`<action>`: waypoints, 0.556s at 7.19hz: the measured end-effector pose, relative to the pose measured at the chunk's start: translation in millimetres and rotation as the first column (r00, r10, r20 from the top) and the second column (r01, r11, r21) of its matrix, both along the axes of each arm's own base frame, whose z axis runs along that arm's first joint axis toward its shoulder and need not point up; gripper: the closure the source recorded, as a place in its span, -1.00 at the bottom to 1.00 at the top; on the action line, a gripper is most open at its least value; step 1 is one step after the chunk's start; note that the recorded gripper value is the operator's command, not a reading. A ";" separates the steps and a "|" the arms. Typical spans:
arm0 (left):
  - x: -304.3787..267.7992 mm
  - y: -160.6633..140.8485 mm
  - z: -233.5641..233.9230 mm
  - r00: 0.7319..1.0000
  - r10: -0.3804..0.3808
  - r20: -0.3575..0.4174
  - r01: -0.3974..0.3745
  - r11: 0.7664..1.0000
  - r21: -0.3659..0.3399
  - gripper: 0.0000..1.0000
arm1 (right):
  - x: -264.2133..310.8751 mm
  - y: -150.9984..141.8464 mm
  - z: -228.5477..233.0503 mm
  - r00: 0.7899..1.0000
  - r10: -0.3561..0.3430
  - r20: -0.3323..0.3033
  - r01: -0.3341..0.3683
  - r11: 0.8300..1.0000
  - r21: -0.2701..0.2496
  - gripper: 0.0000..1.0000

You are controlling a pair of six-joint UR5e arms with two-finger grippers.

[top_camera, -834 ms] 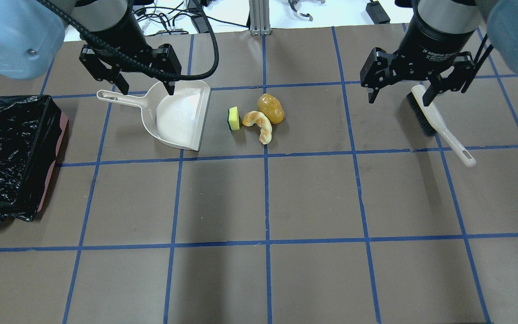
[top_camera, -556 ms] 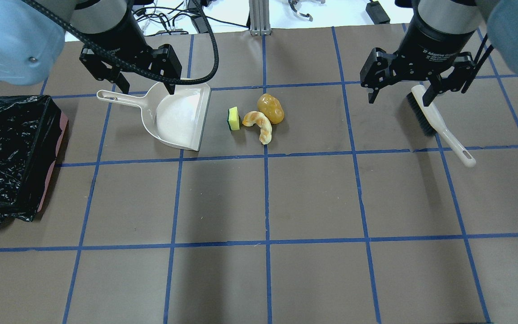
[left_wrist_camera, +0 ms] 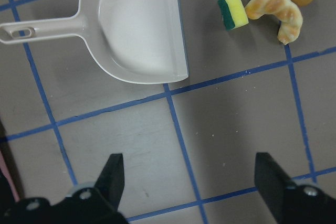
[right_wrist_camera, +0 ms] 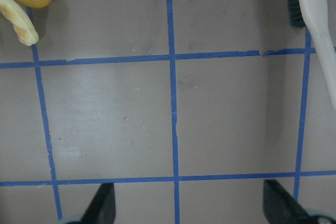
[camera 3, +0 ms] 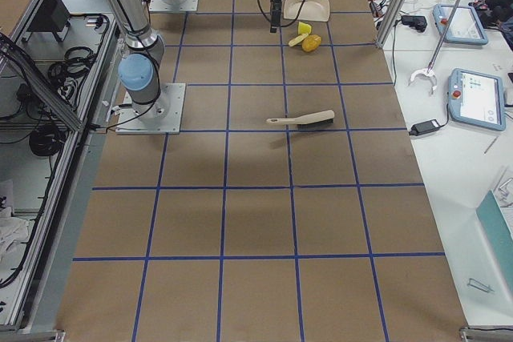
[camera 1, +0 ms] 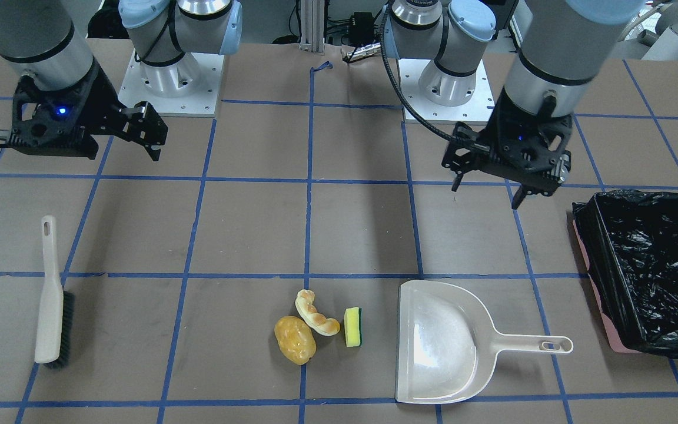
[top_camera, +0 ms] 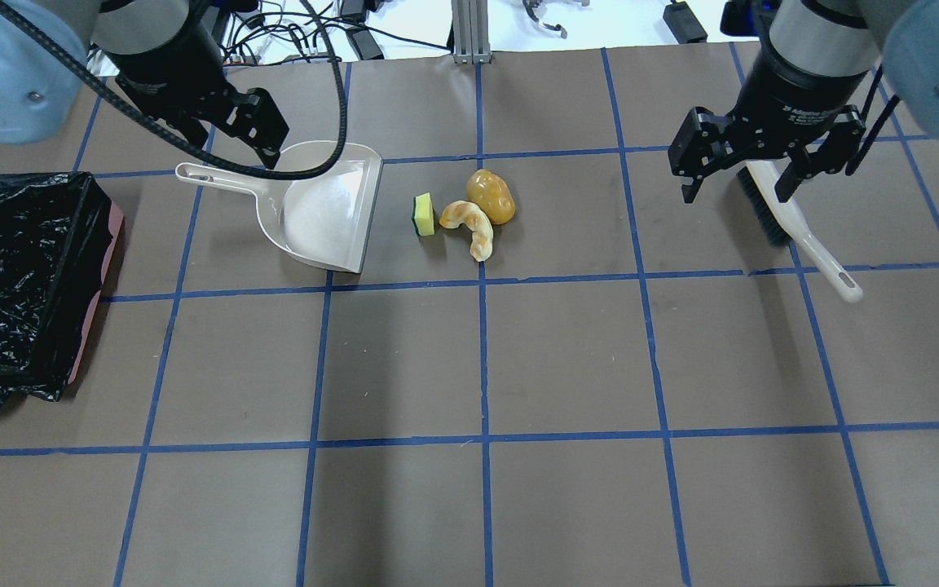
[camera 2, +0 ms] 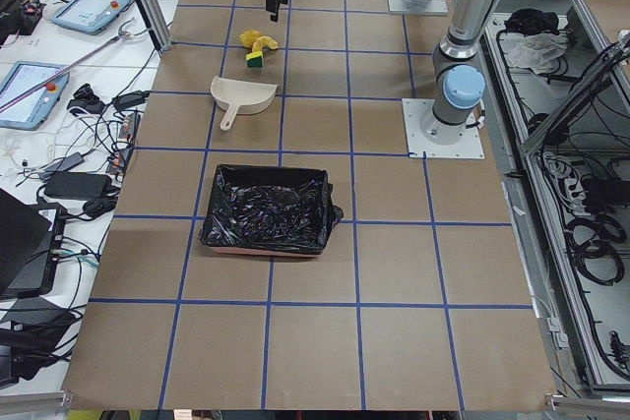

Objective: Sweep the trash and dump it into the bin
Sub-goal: 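Lower the left gripper to the dustpan handle while the right descends to the brush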

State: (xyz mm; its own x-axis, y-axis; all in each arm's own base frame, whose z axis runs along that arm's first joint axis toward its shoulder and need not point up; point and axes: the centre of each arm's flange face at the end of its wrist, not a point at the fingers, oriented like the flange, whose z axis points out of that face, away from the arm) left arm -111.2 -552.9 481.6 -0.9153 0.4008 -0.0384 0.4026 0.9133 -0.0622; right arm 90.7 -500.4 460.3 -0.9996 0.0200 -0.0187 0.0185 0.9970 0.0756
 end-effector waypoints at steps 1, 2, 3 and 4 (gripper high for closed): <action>24.1 -16.6 -18.0 0.991 -0.136 0.009 0.136 0.991 0.020 -0.80 | -34.0 -7.3 -22.3 1.000 0.018 0.000 -0.018 1.000 0.013 -0.93; 37.4 -34.3 -38.6 0.953 -0.302 0.020 0.301 0.953 0.032 -0.86 | -70.0 -16.5 -50.7 0.998 0.055 -0.023 -0.054 0.998 0.025 -0.90; 45.9 -52.6 -58.0 0.876 -0.480 0.039 0.479 0.877 0.027 -1.00 | -100.2 -26.1 -80.7 0.994 0.096 -0.055 -0.094 0.995 0.039 -0.90; 54.1 -70.2 -76.3 0.778 -0.624 0.066 0.625 0.781 0.021 -1.00 | -127.3 -35.6 -111.8 0.989 0.134 -0.069 -0.130 0.990 0.050 -0.90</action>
State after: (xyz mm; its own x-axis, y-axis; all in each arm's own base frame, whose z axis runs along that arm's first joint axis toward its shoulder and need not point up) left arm -57.1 -623.1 405.3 -0.4596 0.8835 -0.0907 0.8877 0.4601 -0.0162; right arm -36.6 -536.1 348.5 -0.9923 -0.1129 0.0512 -0.1059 0.9866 0.1238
